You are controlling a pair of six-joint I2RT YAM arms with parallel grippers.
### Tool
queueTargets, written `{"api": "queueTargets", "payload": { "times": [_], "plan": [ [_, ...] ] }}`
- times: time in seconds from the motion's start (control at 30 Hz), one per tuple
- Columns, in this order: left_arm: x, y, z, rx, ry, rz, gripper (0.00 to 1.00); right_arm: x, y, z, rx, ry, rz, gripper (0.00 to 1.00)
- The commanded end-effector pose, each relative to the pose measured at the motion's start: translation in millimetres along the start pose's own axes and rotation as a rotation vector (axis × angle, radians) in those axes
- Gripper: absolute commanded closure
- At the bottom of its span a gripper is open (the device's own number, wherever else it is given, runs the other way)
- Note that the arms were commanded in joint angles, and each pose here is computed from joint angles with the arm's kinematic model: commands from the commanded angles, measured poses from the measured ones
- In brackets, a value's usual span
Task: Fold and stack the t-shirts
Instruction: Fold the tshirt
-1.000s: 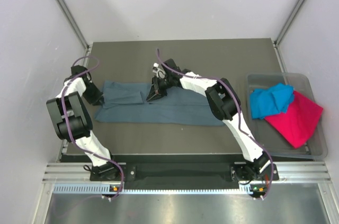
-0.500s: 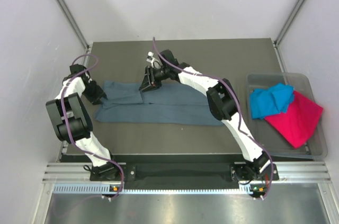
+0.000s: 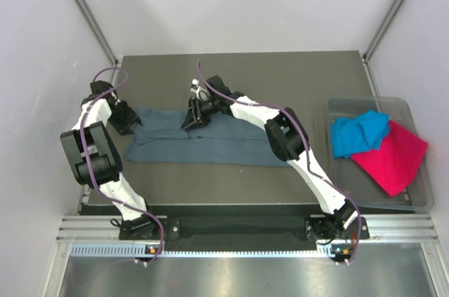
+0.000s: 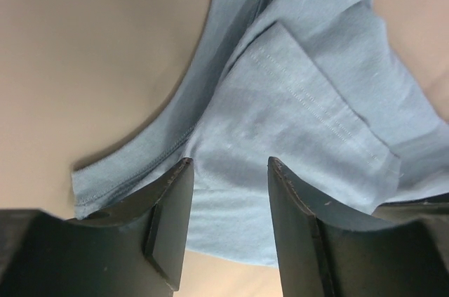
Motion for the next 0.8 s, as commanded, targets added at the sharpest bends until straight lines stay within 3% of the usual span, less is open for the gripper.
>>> {"api": "queueTargets", "payload": {
  "times": [0.0, 0.27, 0.43, 0.7, 0.77],
  "plan": [
    [-17.8, -4.8, -2.2, 0.02, -0.038, 0.005, 0.48, 1.6, 19.0, 3.2, -0.03, 0.007, -0.079, 0.63],
    [-13.8, -21.2, -1.1, 0.135, -0.024, -0.006, 0.55, 10.1, 16.5, -13.3, 0.035, -0.013, -0.071, 0.64],
    [-9.8, -10.0, -1.5, 0.062, -0.016, 0.004, 0.48, 4.5, 17.2, -24.0, 0.042, -0.02, -0.099, 0.63],
    [-13.3, -5.0, 4.0, 0.029, -0.004, -0.017, 0.48, 9.9, 24.1, -1.7, -0.029, 0.009, -0.058, 0.66],
    [-10.7, -2.6, 7.1, 0.025, 0.01, -0.022, 0.53, 9.5, 25.1, 0.8, -0.037, 0.005, -0.056, 0.68]
  ]
}}
Point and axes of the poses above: each gripper's point midway between its finger pads, its own z axis out along the fingers, its own y axis along the line the jaws close on, x = y × z, the point moved 3 cm from there along -z, back along the fingers, and after that the axes turned 10 degrees about z, right-handed, at the moved point
